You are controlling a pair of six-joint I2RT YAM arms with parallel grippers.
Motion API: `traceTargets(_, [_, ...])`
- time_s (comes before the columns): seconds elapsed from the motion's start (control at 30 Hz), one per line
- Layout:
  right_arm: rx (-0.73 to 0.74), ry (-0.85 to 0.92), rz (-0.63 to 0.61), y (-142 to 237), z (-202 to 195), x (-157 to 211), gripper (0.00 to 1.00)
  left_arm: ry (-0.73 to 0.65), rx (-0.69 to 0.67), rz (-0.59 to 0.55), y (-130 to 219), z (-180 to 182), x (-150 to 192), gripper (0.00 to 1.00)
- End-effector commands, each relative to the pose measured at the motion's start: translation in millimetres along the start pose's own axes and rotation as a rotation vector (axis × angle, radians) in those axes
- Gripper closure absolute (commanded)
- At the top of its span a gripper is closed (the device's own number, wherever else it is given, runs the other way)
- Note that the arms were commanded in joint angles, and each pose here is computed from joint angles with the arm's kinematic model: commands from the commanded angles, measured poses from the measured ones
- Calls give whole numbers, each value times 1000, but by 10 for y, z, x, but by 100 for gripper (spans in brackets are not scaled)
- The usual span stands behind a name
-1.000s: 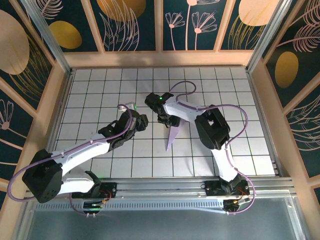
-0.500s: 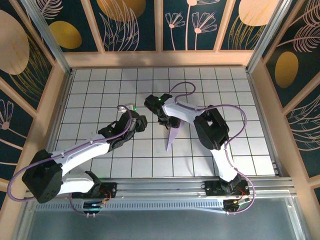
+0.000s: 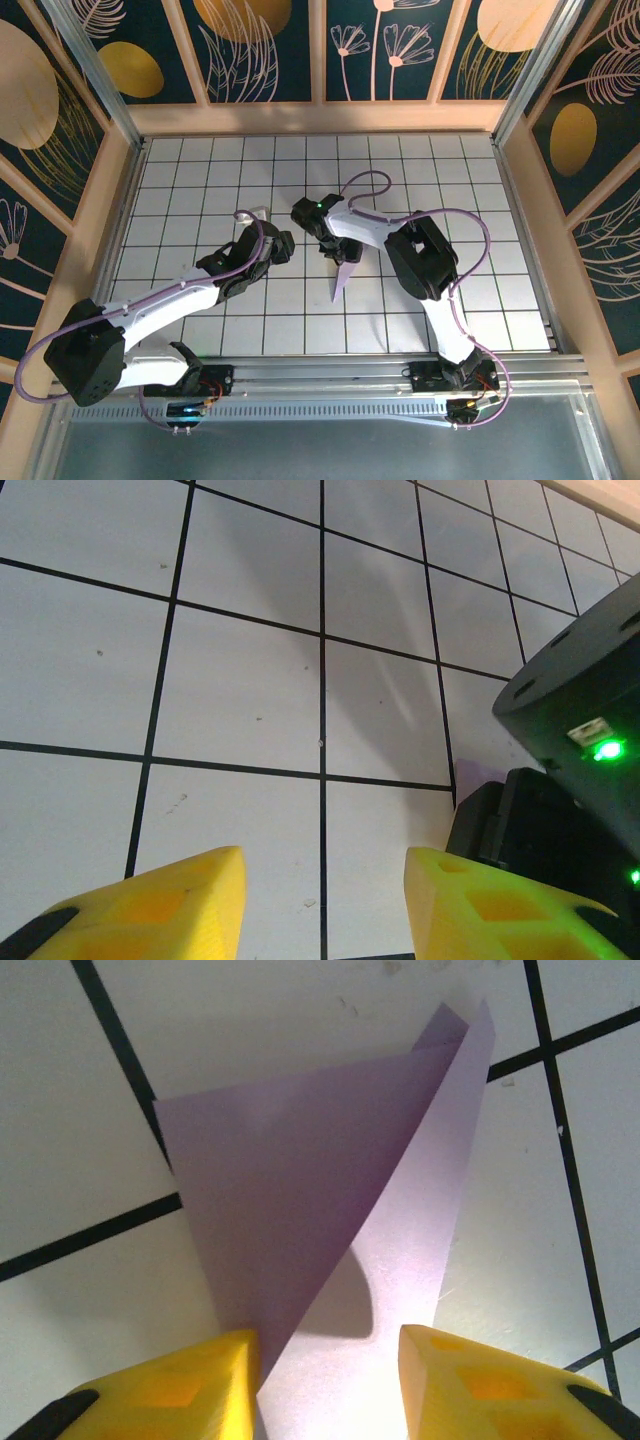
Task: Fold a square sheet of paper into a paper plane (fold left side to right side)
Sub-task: Pick up the paper plane at the center of the table.
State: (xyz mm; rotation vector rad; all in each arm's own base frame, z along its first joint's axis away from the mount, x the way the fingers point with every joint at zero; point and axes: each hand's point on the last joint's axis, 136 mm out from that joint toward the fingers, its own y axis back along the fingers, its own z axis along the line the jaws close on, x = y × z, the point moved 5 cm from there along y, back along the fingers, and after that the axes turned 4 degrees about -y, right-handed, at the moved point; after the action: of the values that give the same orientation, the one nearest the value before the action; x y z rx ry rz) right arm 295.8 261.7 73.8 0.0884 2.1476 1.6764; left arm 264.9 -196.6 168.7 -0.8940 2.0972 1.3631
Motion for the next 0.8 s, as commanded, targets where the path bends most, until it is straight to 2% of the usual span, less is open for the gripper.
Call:
traceTargets(0.0, [22, -19, -1, 1, -51, 70, 62, -20, -21, 16, -28, 56, 50, 55])
traceTargets(0.23, [5, -33, -4, 91, -83, 82, 73, -13, -25, 1, 2, 61, 17, 54])
traceTargets(0.53, [-32, -64, -38, 345, -191, 43, 99, 54, 25, 8, 31, 48, -45, 50])
traceTargets(0.77, [-142, -84, -126, 668, -360, -79, 100, 178, 168, 59, 0, 107, -141, 47])
